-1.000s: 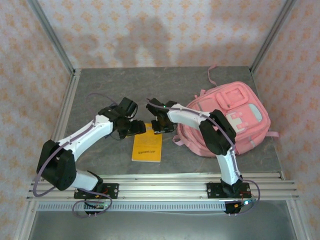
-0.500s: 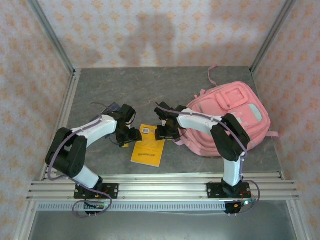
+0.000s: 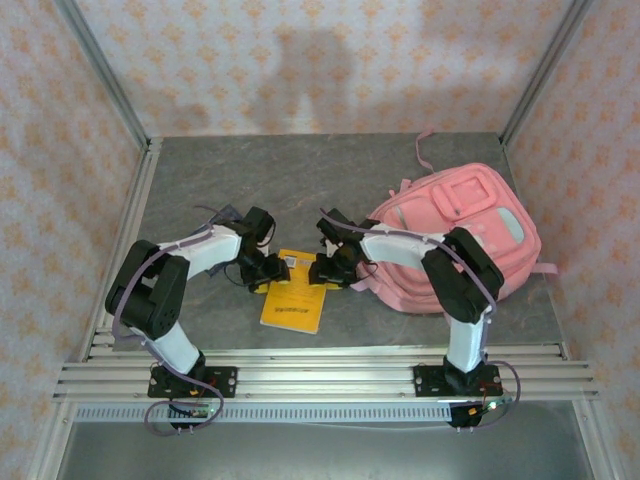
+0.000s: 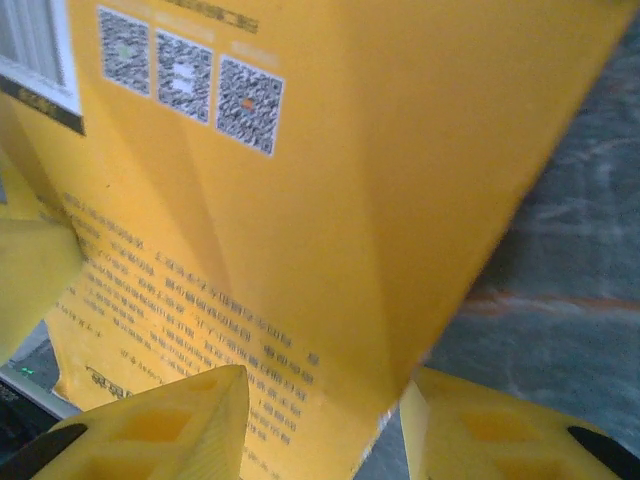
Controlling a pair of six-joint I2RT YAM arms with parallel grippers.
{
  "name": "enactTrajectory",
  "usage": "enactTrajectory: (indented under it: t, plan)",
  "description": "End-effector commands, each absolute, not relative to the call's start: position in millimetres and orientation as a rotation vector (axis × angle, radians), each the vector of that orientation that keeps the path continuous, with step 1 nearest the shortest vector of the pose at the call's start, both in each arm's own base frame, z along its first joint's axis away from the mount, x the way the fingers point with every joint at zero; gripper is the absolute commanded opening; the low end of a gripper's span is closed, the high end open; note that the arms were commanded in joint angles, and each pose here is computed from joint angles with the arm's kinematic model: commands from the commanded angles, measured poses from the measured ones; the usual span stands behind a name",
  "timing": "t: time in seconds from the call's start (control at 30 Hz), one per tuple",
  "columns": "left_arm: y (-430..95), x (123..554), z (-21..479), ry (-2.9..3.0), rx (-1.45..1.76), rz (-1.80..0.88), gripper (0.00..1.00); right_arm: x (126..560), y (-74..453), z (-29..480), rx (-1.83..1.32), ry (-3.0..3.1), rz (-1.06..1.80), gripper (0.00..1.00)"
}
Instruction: Pack books, pencil case, and school supplies into a backpack
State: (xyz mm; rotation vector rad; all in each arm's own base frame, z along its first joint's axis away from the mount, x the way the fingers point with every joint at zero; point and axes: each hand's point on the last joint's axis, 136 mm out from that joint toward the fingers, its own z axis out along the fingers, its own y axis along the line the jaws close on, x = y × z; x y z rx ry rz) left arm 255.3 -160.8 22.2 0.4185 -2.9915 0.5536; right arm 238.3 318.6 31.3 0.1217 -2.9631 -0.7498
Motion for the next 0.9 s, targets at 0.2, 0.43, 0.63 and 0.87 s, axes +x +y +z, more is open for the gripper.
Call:
enactTrajectory:
  t: [0.2, 0.43, 0.63, 0.87]
  plan:
    - [-188, 249, 32, -2.895, 0.384, 0.807, 0.46, 281, 337, 51, 0.008, -2.912, -1.000, 0.43]
    - [-202, 255, 48, -2.876, 0.346, 0.954, 0.45, 273, 334, 52, 0.005, -2.759, -1.046, 0.36]
    - [-206, 264, 61, -2.895, 0.336, 1.009, 0.46, 260, 339, 66, 0.040, -2.621, -1.211, 0.24]
    - [-202, 262, 42, -2.877, 0.347, 0.936, 0.45, 239, 341, 94, 0.232, -2.505, -1.303, 0.32]
